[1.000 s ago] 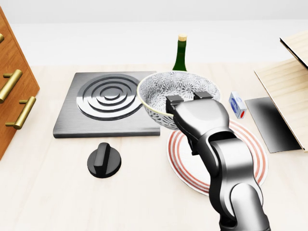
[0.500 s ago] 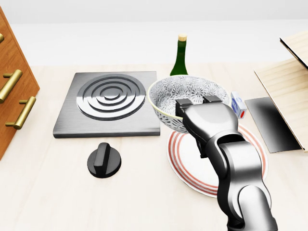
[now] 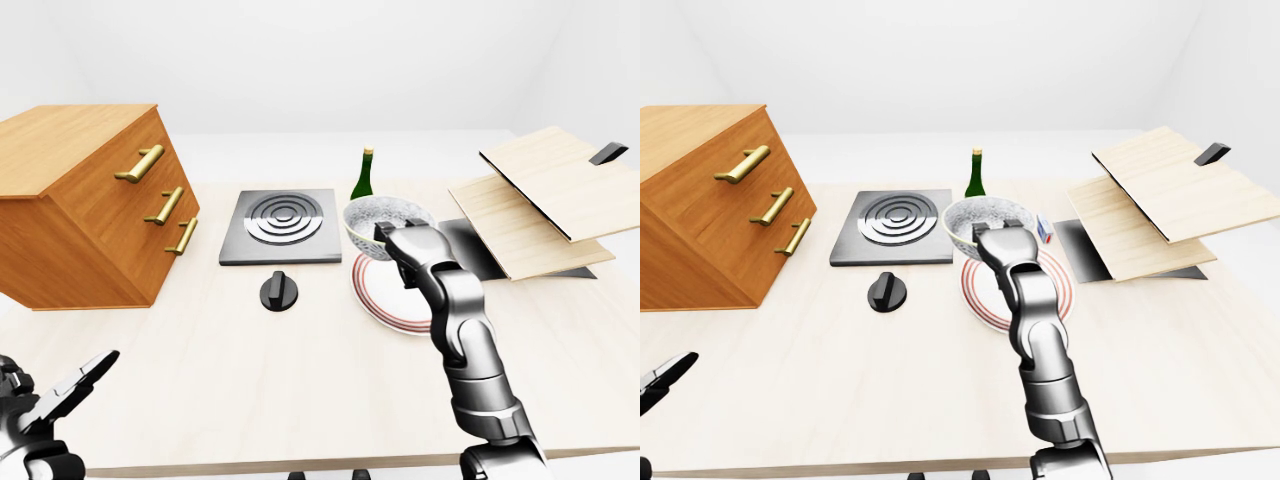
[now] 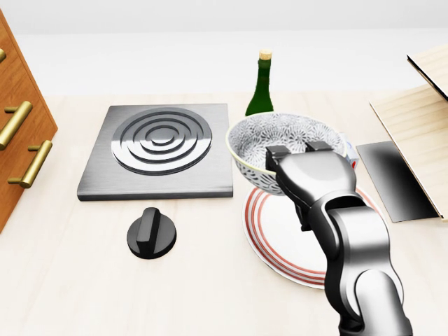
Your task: Pick up the akita bowl and put it on the plate.
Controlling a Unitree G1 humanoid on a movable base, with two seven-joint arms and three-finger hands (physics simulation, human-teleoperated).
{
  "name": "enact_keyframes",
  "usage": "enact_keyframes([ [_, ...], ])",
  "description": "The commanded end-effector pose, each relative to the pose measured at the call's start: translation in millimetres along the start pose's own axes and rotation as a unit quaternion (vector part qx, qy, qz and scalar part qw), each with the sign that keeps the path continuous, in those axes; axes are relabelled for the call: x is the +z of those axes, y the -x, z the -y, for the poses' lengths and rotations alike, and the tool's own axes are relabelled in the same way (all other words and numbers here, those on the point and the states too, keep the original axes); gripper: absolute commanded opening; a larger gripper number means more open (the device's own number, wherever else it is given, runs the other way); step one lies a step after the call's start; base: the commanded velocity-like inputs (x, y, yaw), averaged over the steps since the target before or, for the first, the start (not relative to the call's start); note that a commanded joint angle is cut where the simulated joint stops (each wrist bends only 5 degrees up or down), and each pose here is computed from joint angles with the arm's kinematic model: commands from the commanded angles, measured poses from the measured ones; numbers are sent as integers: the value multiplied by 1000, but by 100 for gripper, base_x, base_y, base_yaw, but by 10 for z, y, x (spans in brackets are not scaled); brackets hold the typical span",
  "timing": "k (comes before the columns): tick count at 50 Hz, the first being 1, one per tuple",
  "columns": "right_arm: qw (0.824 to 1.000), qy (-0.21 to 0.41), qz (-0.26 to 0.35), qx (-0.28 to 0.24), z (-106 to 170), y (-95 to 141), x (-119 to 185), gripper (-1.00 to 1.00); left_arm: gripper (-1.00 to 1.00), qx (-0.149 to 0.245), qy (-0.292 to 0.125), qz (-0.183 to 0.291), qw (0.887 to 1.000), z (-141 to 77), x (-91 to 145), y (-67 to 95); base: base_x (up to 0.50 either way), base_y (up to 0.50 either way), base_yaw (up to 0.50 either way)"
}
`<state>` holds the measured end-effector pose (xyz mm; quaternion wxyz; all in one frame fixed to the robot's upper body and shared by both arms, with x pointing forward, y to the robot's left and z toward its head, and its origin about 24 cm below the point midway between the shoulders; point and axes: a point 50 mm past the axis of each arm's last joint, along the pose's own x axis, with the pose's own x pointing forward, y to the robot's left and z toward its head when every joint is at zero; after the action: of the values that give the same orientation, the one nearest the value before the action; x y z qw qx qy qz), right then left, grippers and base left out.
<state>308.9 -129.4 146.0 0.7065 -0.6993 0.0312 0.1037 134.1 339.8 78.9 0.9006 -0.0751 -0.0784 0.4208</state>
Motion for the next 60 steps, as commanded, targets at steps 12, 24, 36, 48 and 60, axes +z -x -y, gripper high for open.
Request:
enact_keyframes([
  [12, 999, 34, -38, -4, 25, -10, -91, -100, 100, 0, 0, 1, 1000, -4, 14, 12, 0, 0, 0],
  [24, 998, 33, -48, -1, 21, -12, -172, -100, 100, 1, 1, 4, 1000, -4, 22, 7, 0, 0, 0],
  [36, 998, 32, -60, 2, 15, -3, -271, -100, 100, 0, -1, 2, 1000, 0, 14, 8, 0, 0, 0],
  [48, 997, 33, -66, 4, -2, 17, -317, -100, 100, 0, -1, -1, 1000, -2, -2, 8, 0, 0, 0],
  [60, 997, 26, -72, 31, -145, 14, -379, -100, 100, 1, -1, 2, 1000, 7, 10, 6, 0, 0, 0],
])
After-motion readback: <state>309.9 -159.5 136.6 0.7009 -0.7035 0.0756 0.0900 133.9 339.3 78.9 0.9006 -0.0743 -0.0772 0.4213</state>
